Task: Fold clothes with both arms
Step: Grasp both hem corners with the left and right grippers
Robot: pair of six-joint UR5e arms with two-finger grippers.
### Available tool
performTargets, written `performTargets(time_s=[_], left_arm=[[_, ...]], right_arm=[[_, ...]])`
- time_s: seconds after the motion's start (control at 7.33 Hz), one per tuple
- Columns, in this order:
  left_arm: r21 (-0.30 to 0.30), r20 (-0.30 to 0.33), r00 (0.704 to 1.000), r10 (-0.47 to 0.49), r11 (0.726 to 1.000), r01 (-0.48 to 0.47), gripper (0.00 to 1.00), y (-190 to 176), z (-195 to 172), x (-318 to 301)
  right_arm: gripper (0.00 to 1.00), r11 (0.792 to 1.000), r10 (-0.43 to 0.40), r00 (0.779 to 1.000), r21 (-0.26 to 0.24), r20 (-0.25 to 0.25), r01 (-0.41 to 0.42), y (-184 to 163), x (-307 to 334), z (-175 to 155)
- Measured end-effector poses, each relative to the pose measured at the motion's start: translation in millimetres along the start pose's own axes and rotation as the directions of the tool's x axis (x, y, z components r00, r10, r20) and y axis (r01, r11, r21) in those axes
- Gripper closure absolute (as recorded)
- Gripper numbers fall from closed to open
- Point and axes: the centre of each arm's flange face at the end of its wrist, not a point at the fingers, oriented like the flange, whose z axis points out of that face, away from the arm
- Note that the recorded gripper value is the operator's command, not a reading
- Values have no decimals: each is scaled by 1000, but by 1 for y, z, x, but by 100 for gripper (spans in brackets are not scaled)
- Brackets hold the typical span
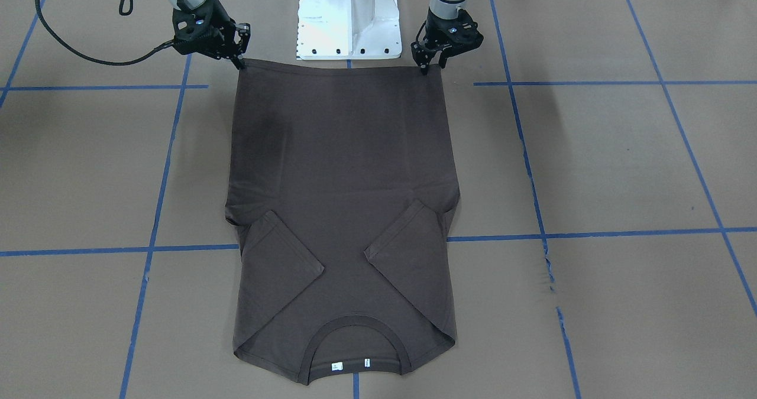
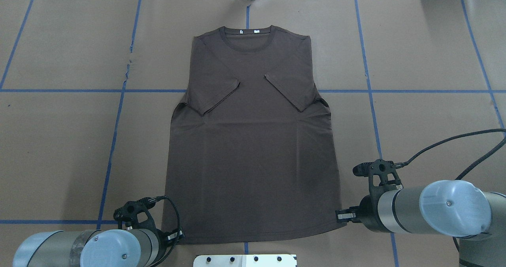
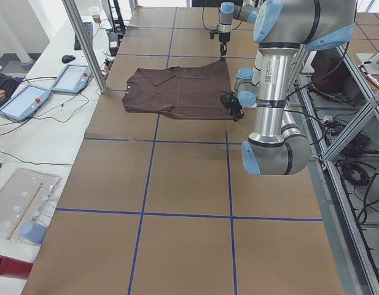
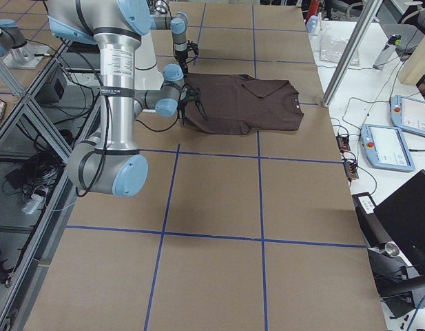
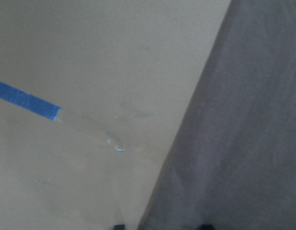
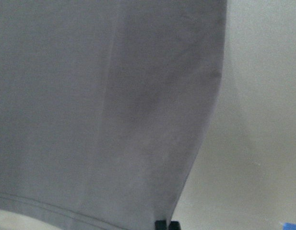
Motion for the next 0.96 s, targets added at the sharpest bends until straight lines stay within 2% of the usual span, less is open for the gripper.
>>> performTargets(time_s=[0.96], left_arm=[[-8, -14, 1000, 0, 1000, -1, 100, 0, -11, 3]], right_arm=[[100, 1000, 7, 1000, -11, 1, -7, -3, 3, -1]])
